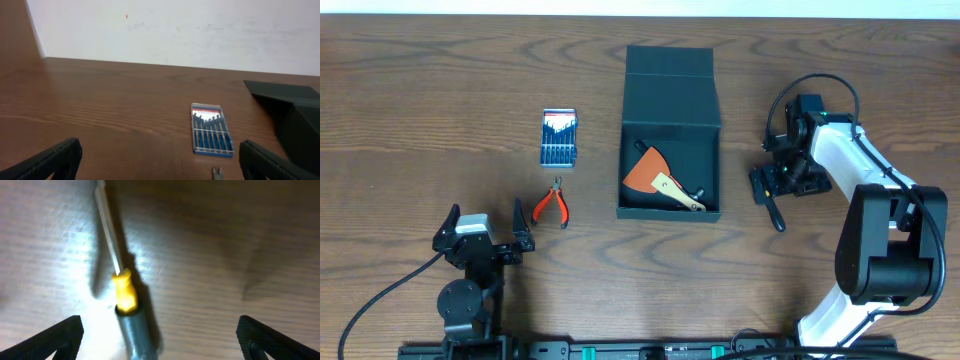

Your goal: Pack container

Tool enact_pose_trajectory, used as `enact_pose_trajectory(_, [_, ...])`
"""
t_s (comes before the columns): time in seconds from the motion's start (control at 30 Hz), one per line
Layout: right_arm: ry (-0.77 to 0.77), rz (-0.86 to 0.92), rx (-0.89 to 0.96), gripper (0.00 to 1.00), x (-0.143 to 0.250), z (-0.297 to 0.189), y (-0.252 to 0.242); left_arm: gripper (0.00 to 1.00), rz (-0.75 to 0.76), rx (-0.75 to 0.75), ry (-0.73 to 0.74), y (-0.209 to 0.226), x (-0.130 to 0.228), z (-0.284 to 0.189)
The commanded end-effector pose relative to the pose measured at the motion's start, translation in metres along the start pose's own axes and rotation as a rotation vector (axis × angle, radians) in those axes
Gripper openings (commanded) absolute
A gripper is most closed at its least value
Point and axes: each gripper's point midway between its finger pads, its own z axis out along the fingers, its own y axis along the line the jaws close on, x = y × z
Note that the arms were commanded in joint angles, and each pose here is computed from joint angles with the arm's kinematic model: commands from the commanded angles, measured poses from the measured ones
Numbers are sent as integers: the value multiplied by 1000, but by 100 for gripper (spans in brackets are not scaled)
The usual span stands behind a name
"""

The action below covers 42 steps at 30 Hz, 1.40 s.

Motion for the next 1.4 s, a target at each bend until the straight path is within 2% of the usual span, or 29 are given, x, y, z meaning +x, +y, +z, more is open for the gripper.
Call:
enact_pose_trajectory(0.0, [12, -15, -35, 99, 1, 0, 5, 99, 17, 15, 46, -3, 14, 0])
enact_pose_trajectory(0.47, [66, -15, -47, 99, 15, 2, 8, 98, 17, 15, 46, -3, 14, 0])
enact_pose_trajectory(0.67, [86, -21, -46, 96, 20, 1, 10, 99, 17, 15, 46, -3, 14, 0])
enact_pose_trajectory(0.93, [100, -10, -48, 83, 23, 1, 10, 98, 17, 15, 46, -3, 14, 0])
enact_pose_trajectory(1.1, [114, -10, -50, 79, 27, 0, 11, 99, 17, 15, 46, -3, 14, 0])
enact_pose_trajectory(1.17, [119, -10, -52, 79, 28, 0, 11, 98, 17, 15, 46, -3, 14, 0])
enact_pose_trajectory(1.27, [127, 5, -51, 86, 30, 0, 11, 99, 17, 15, 46, -3, 14, 0])
enact_pose_trajectory(1.37, [128, 9, -47, 84, 30, 0, 11, 99, 17, 15, 46, -3, 14, 0])
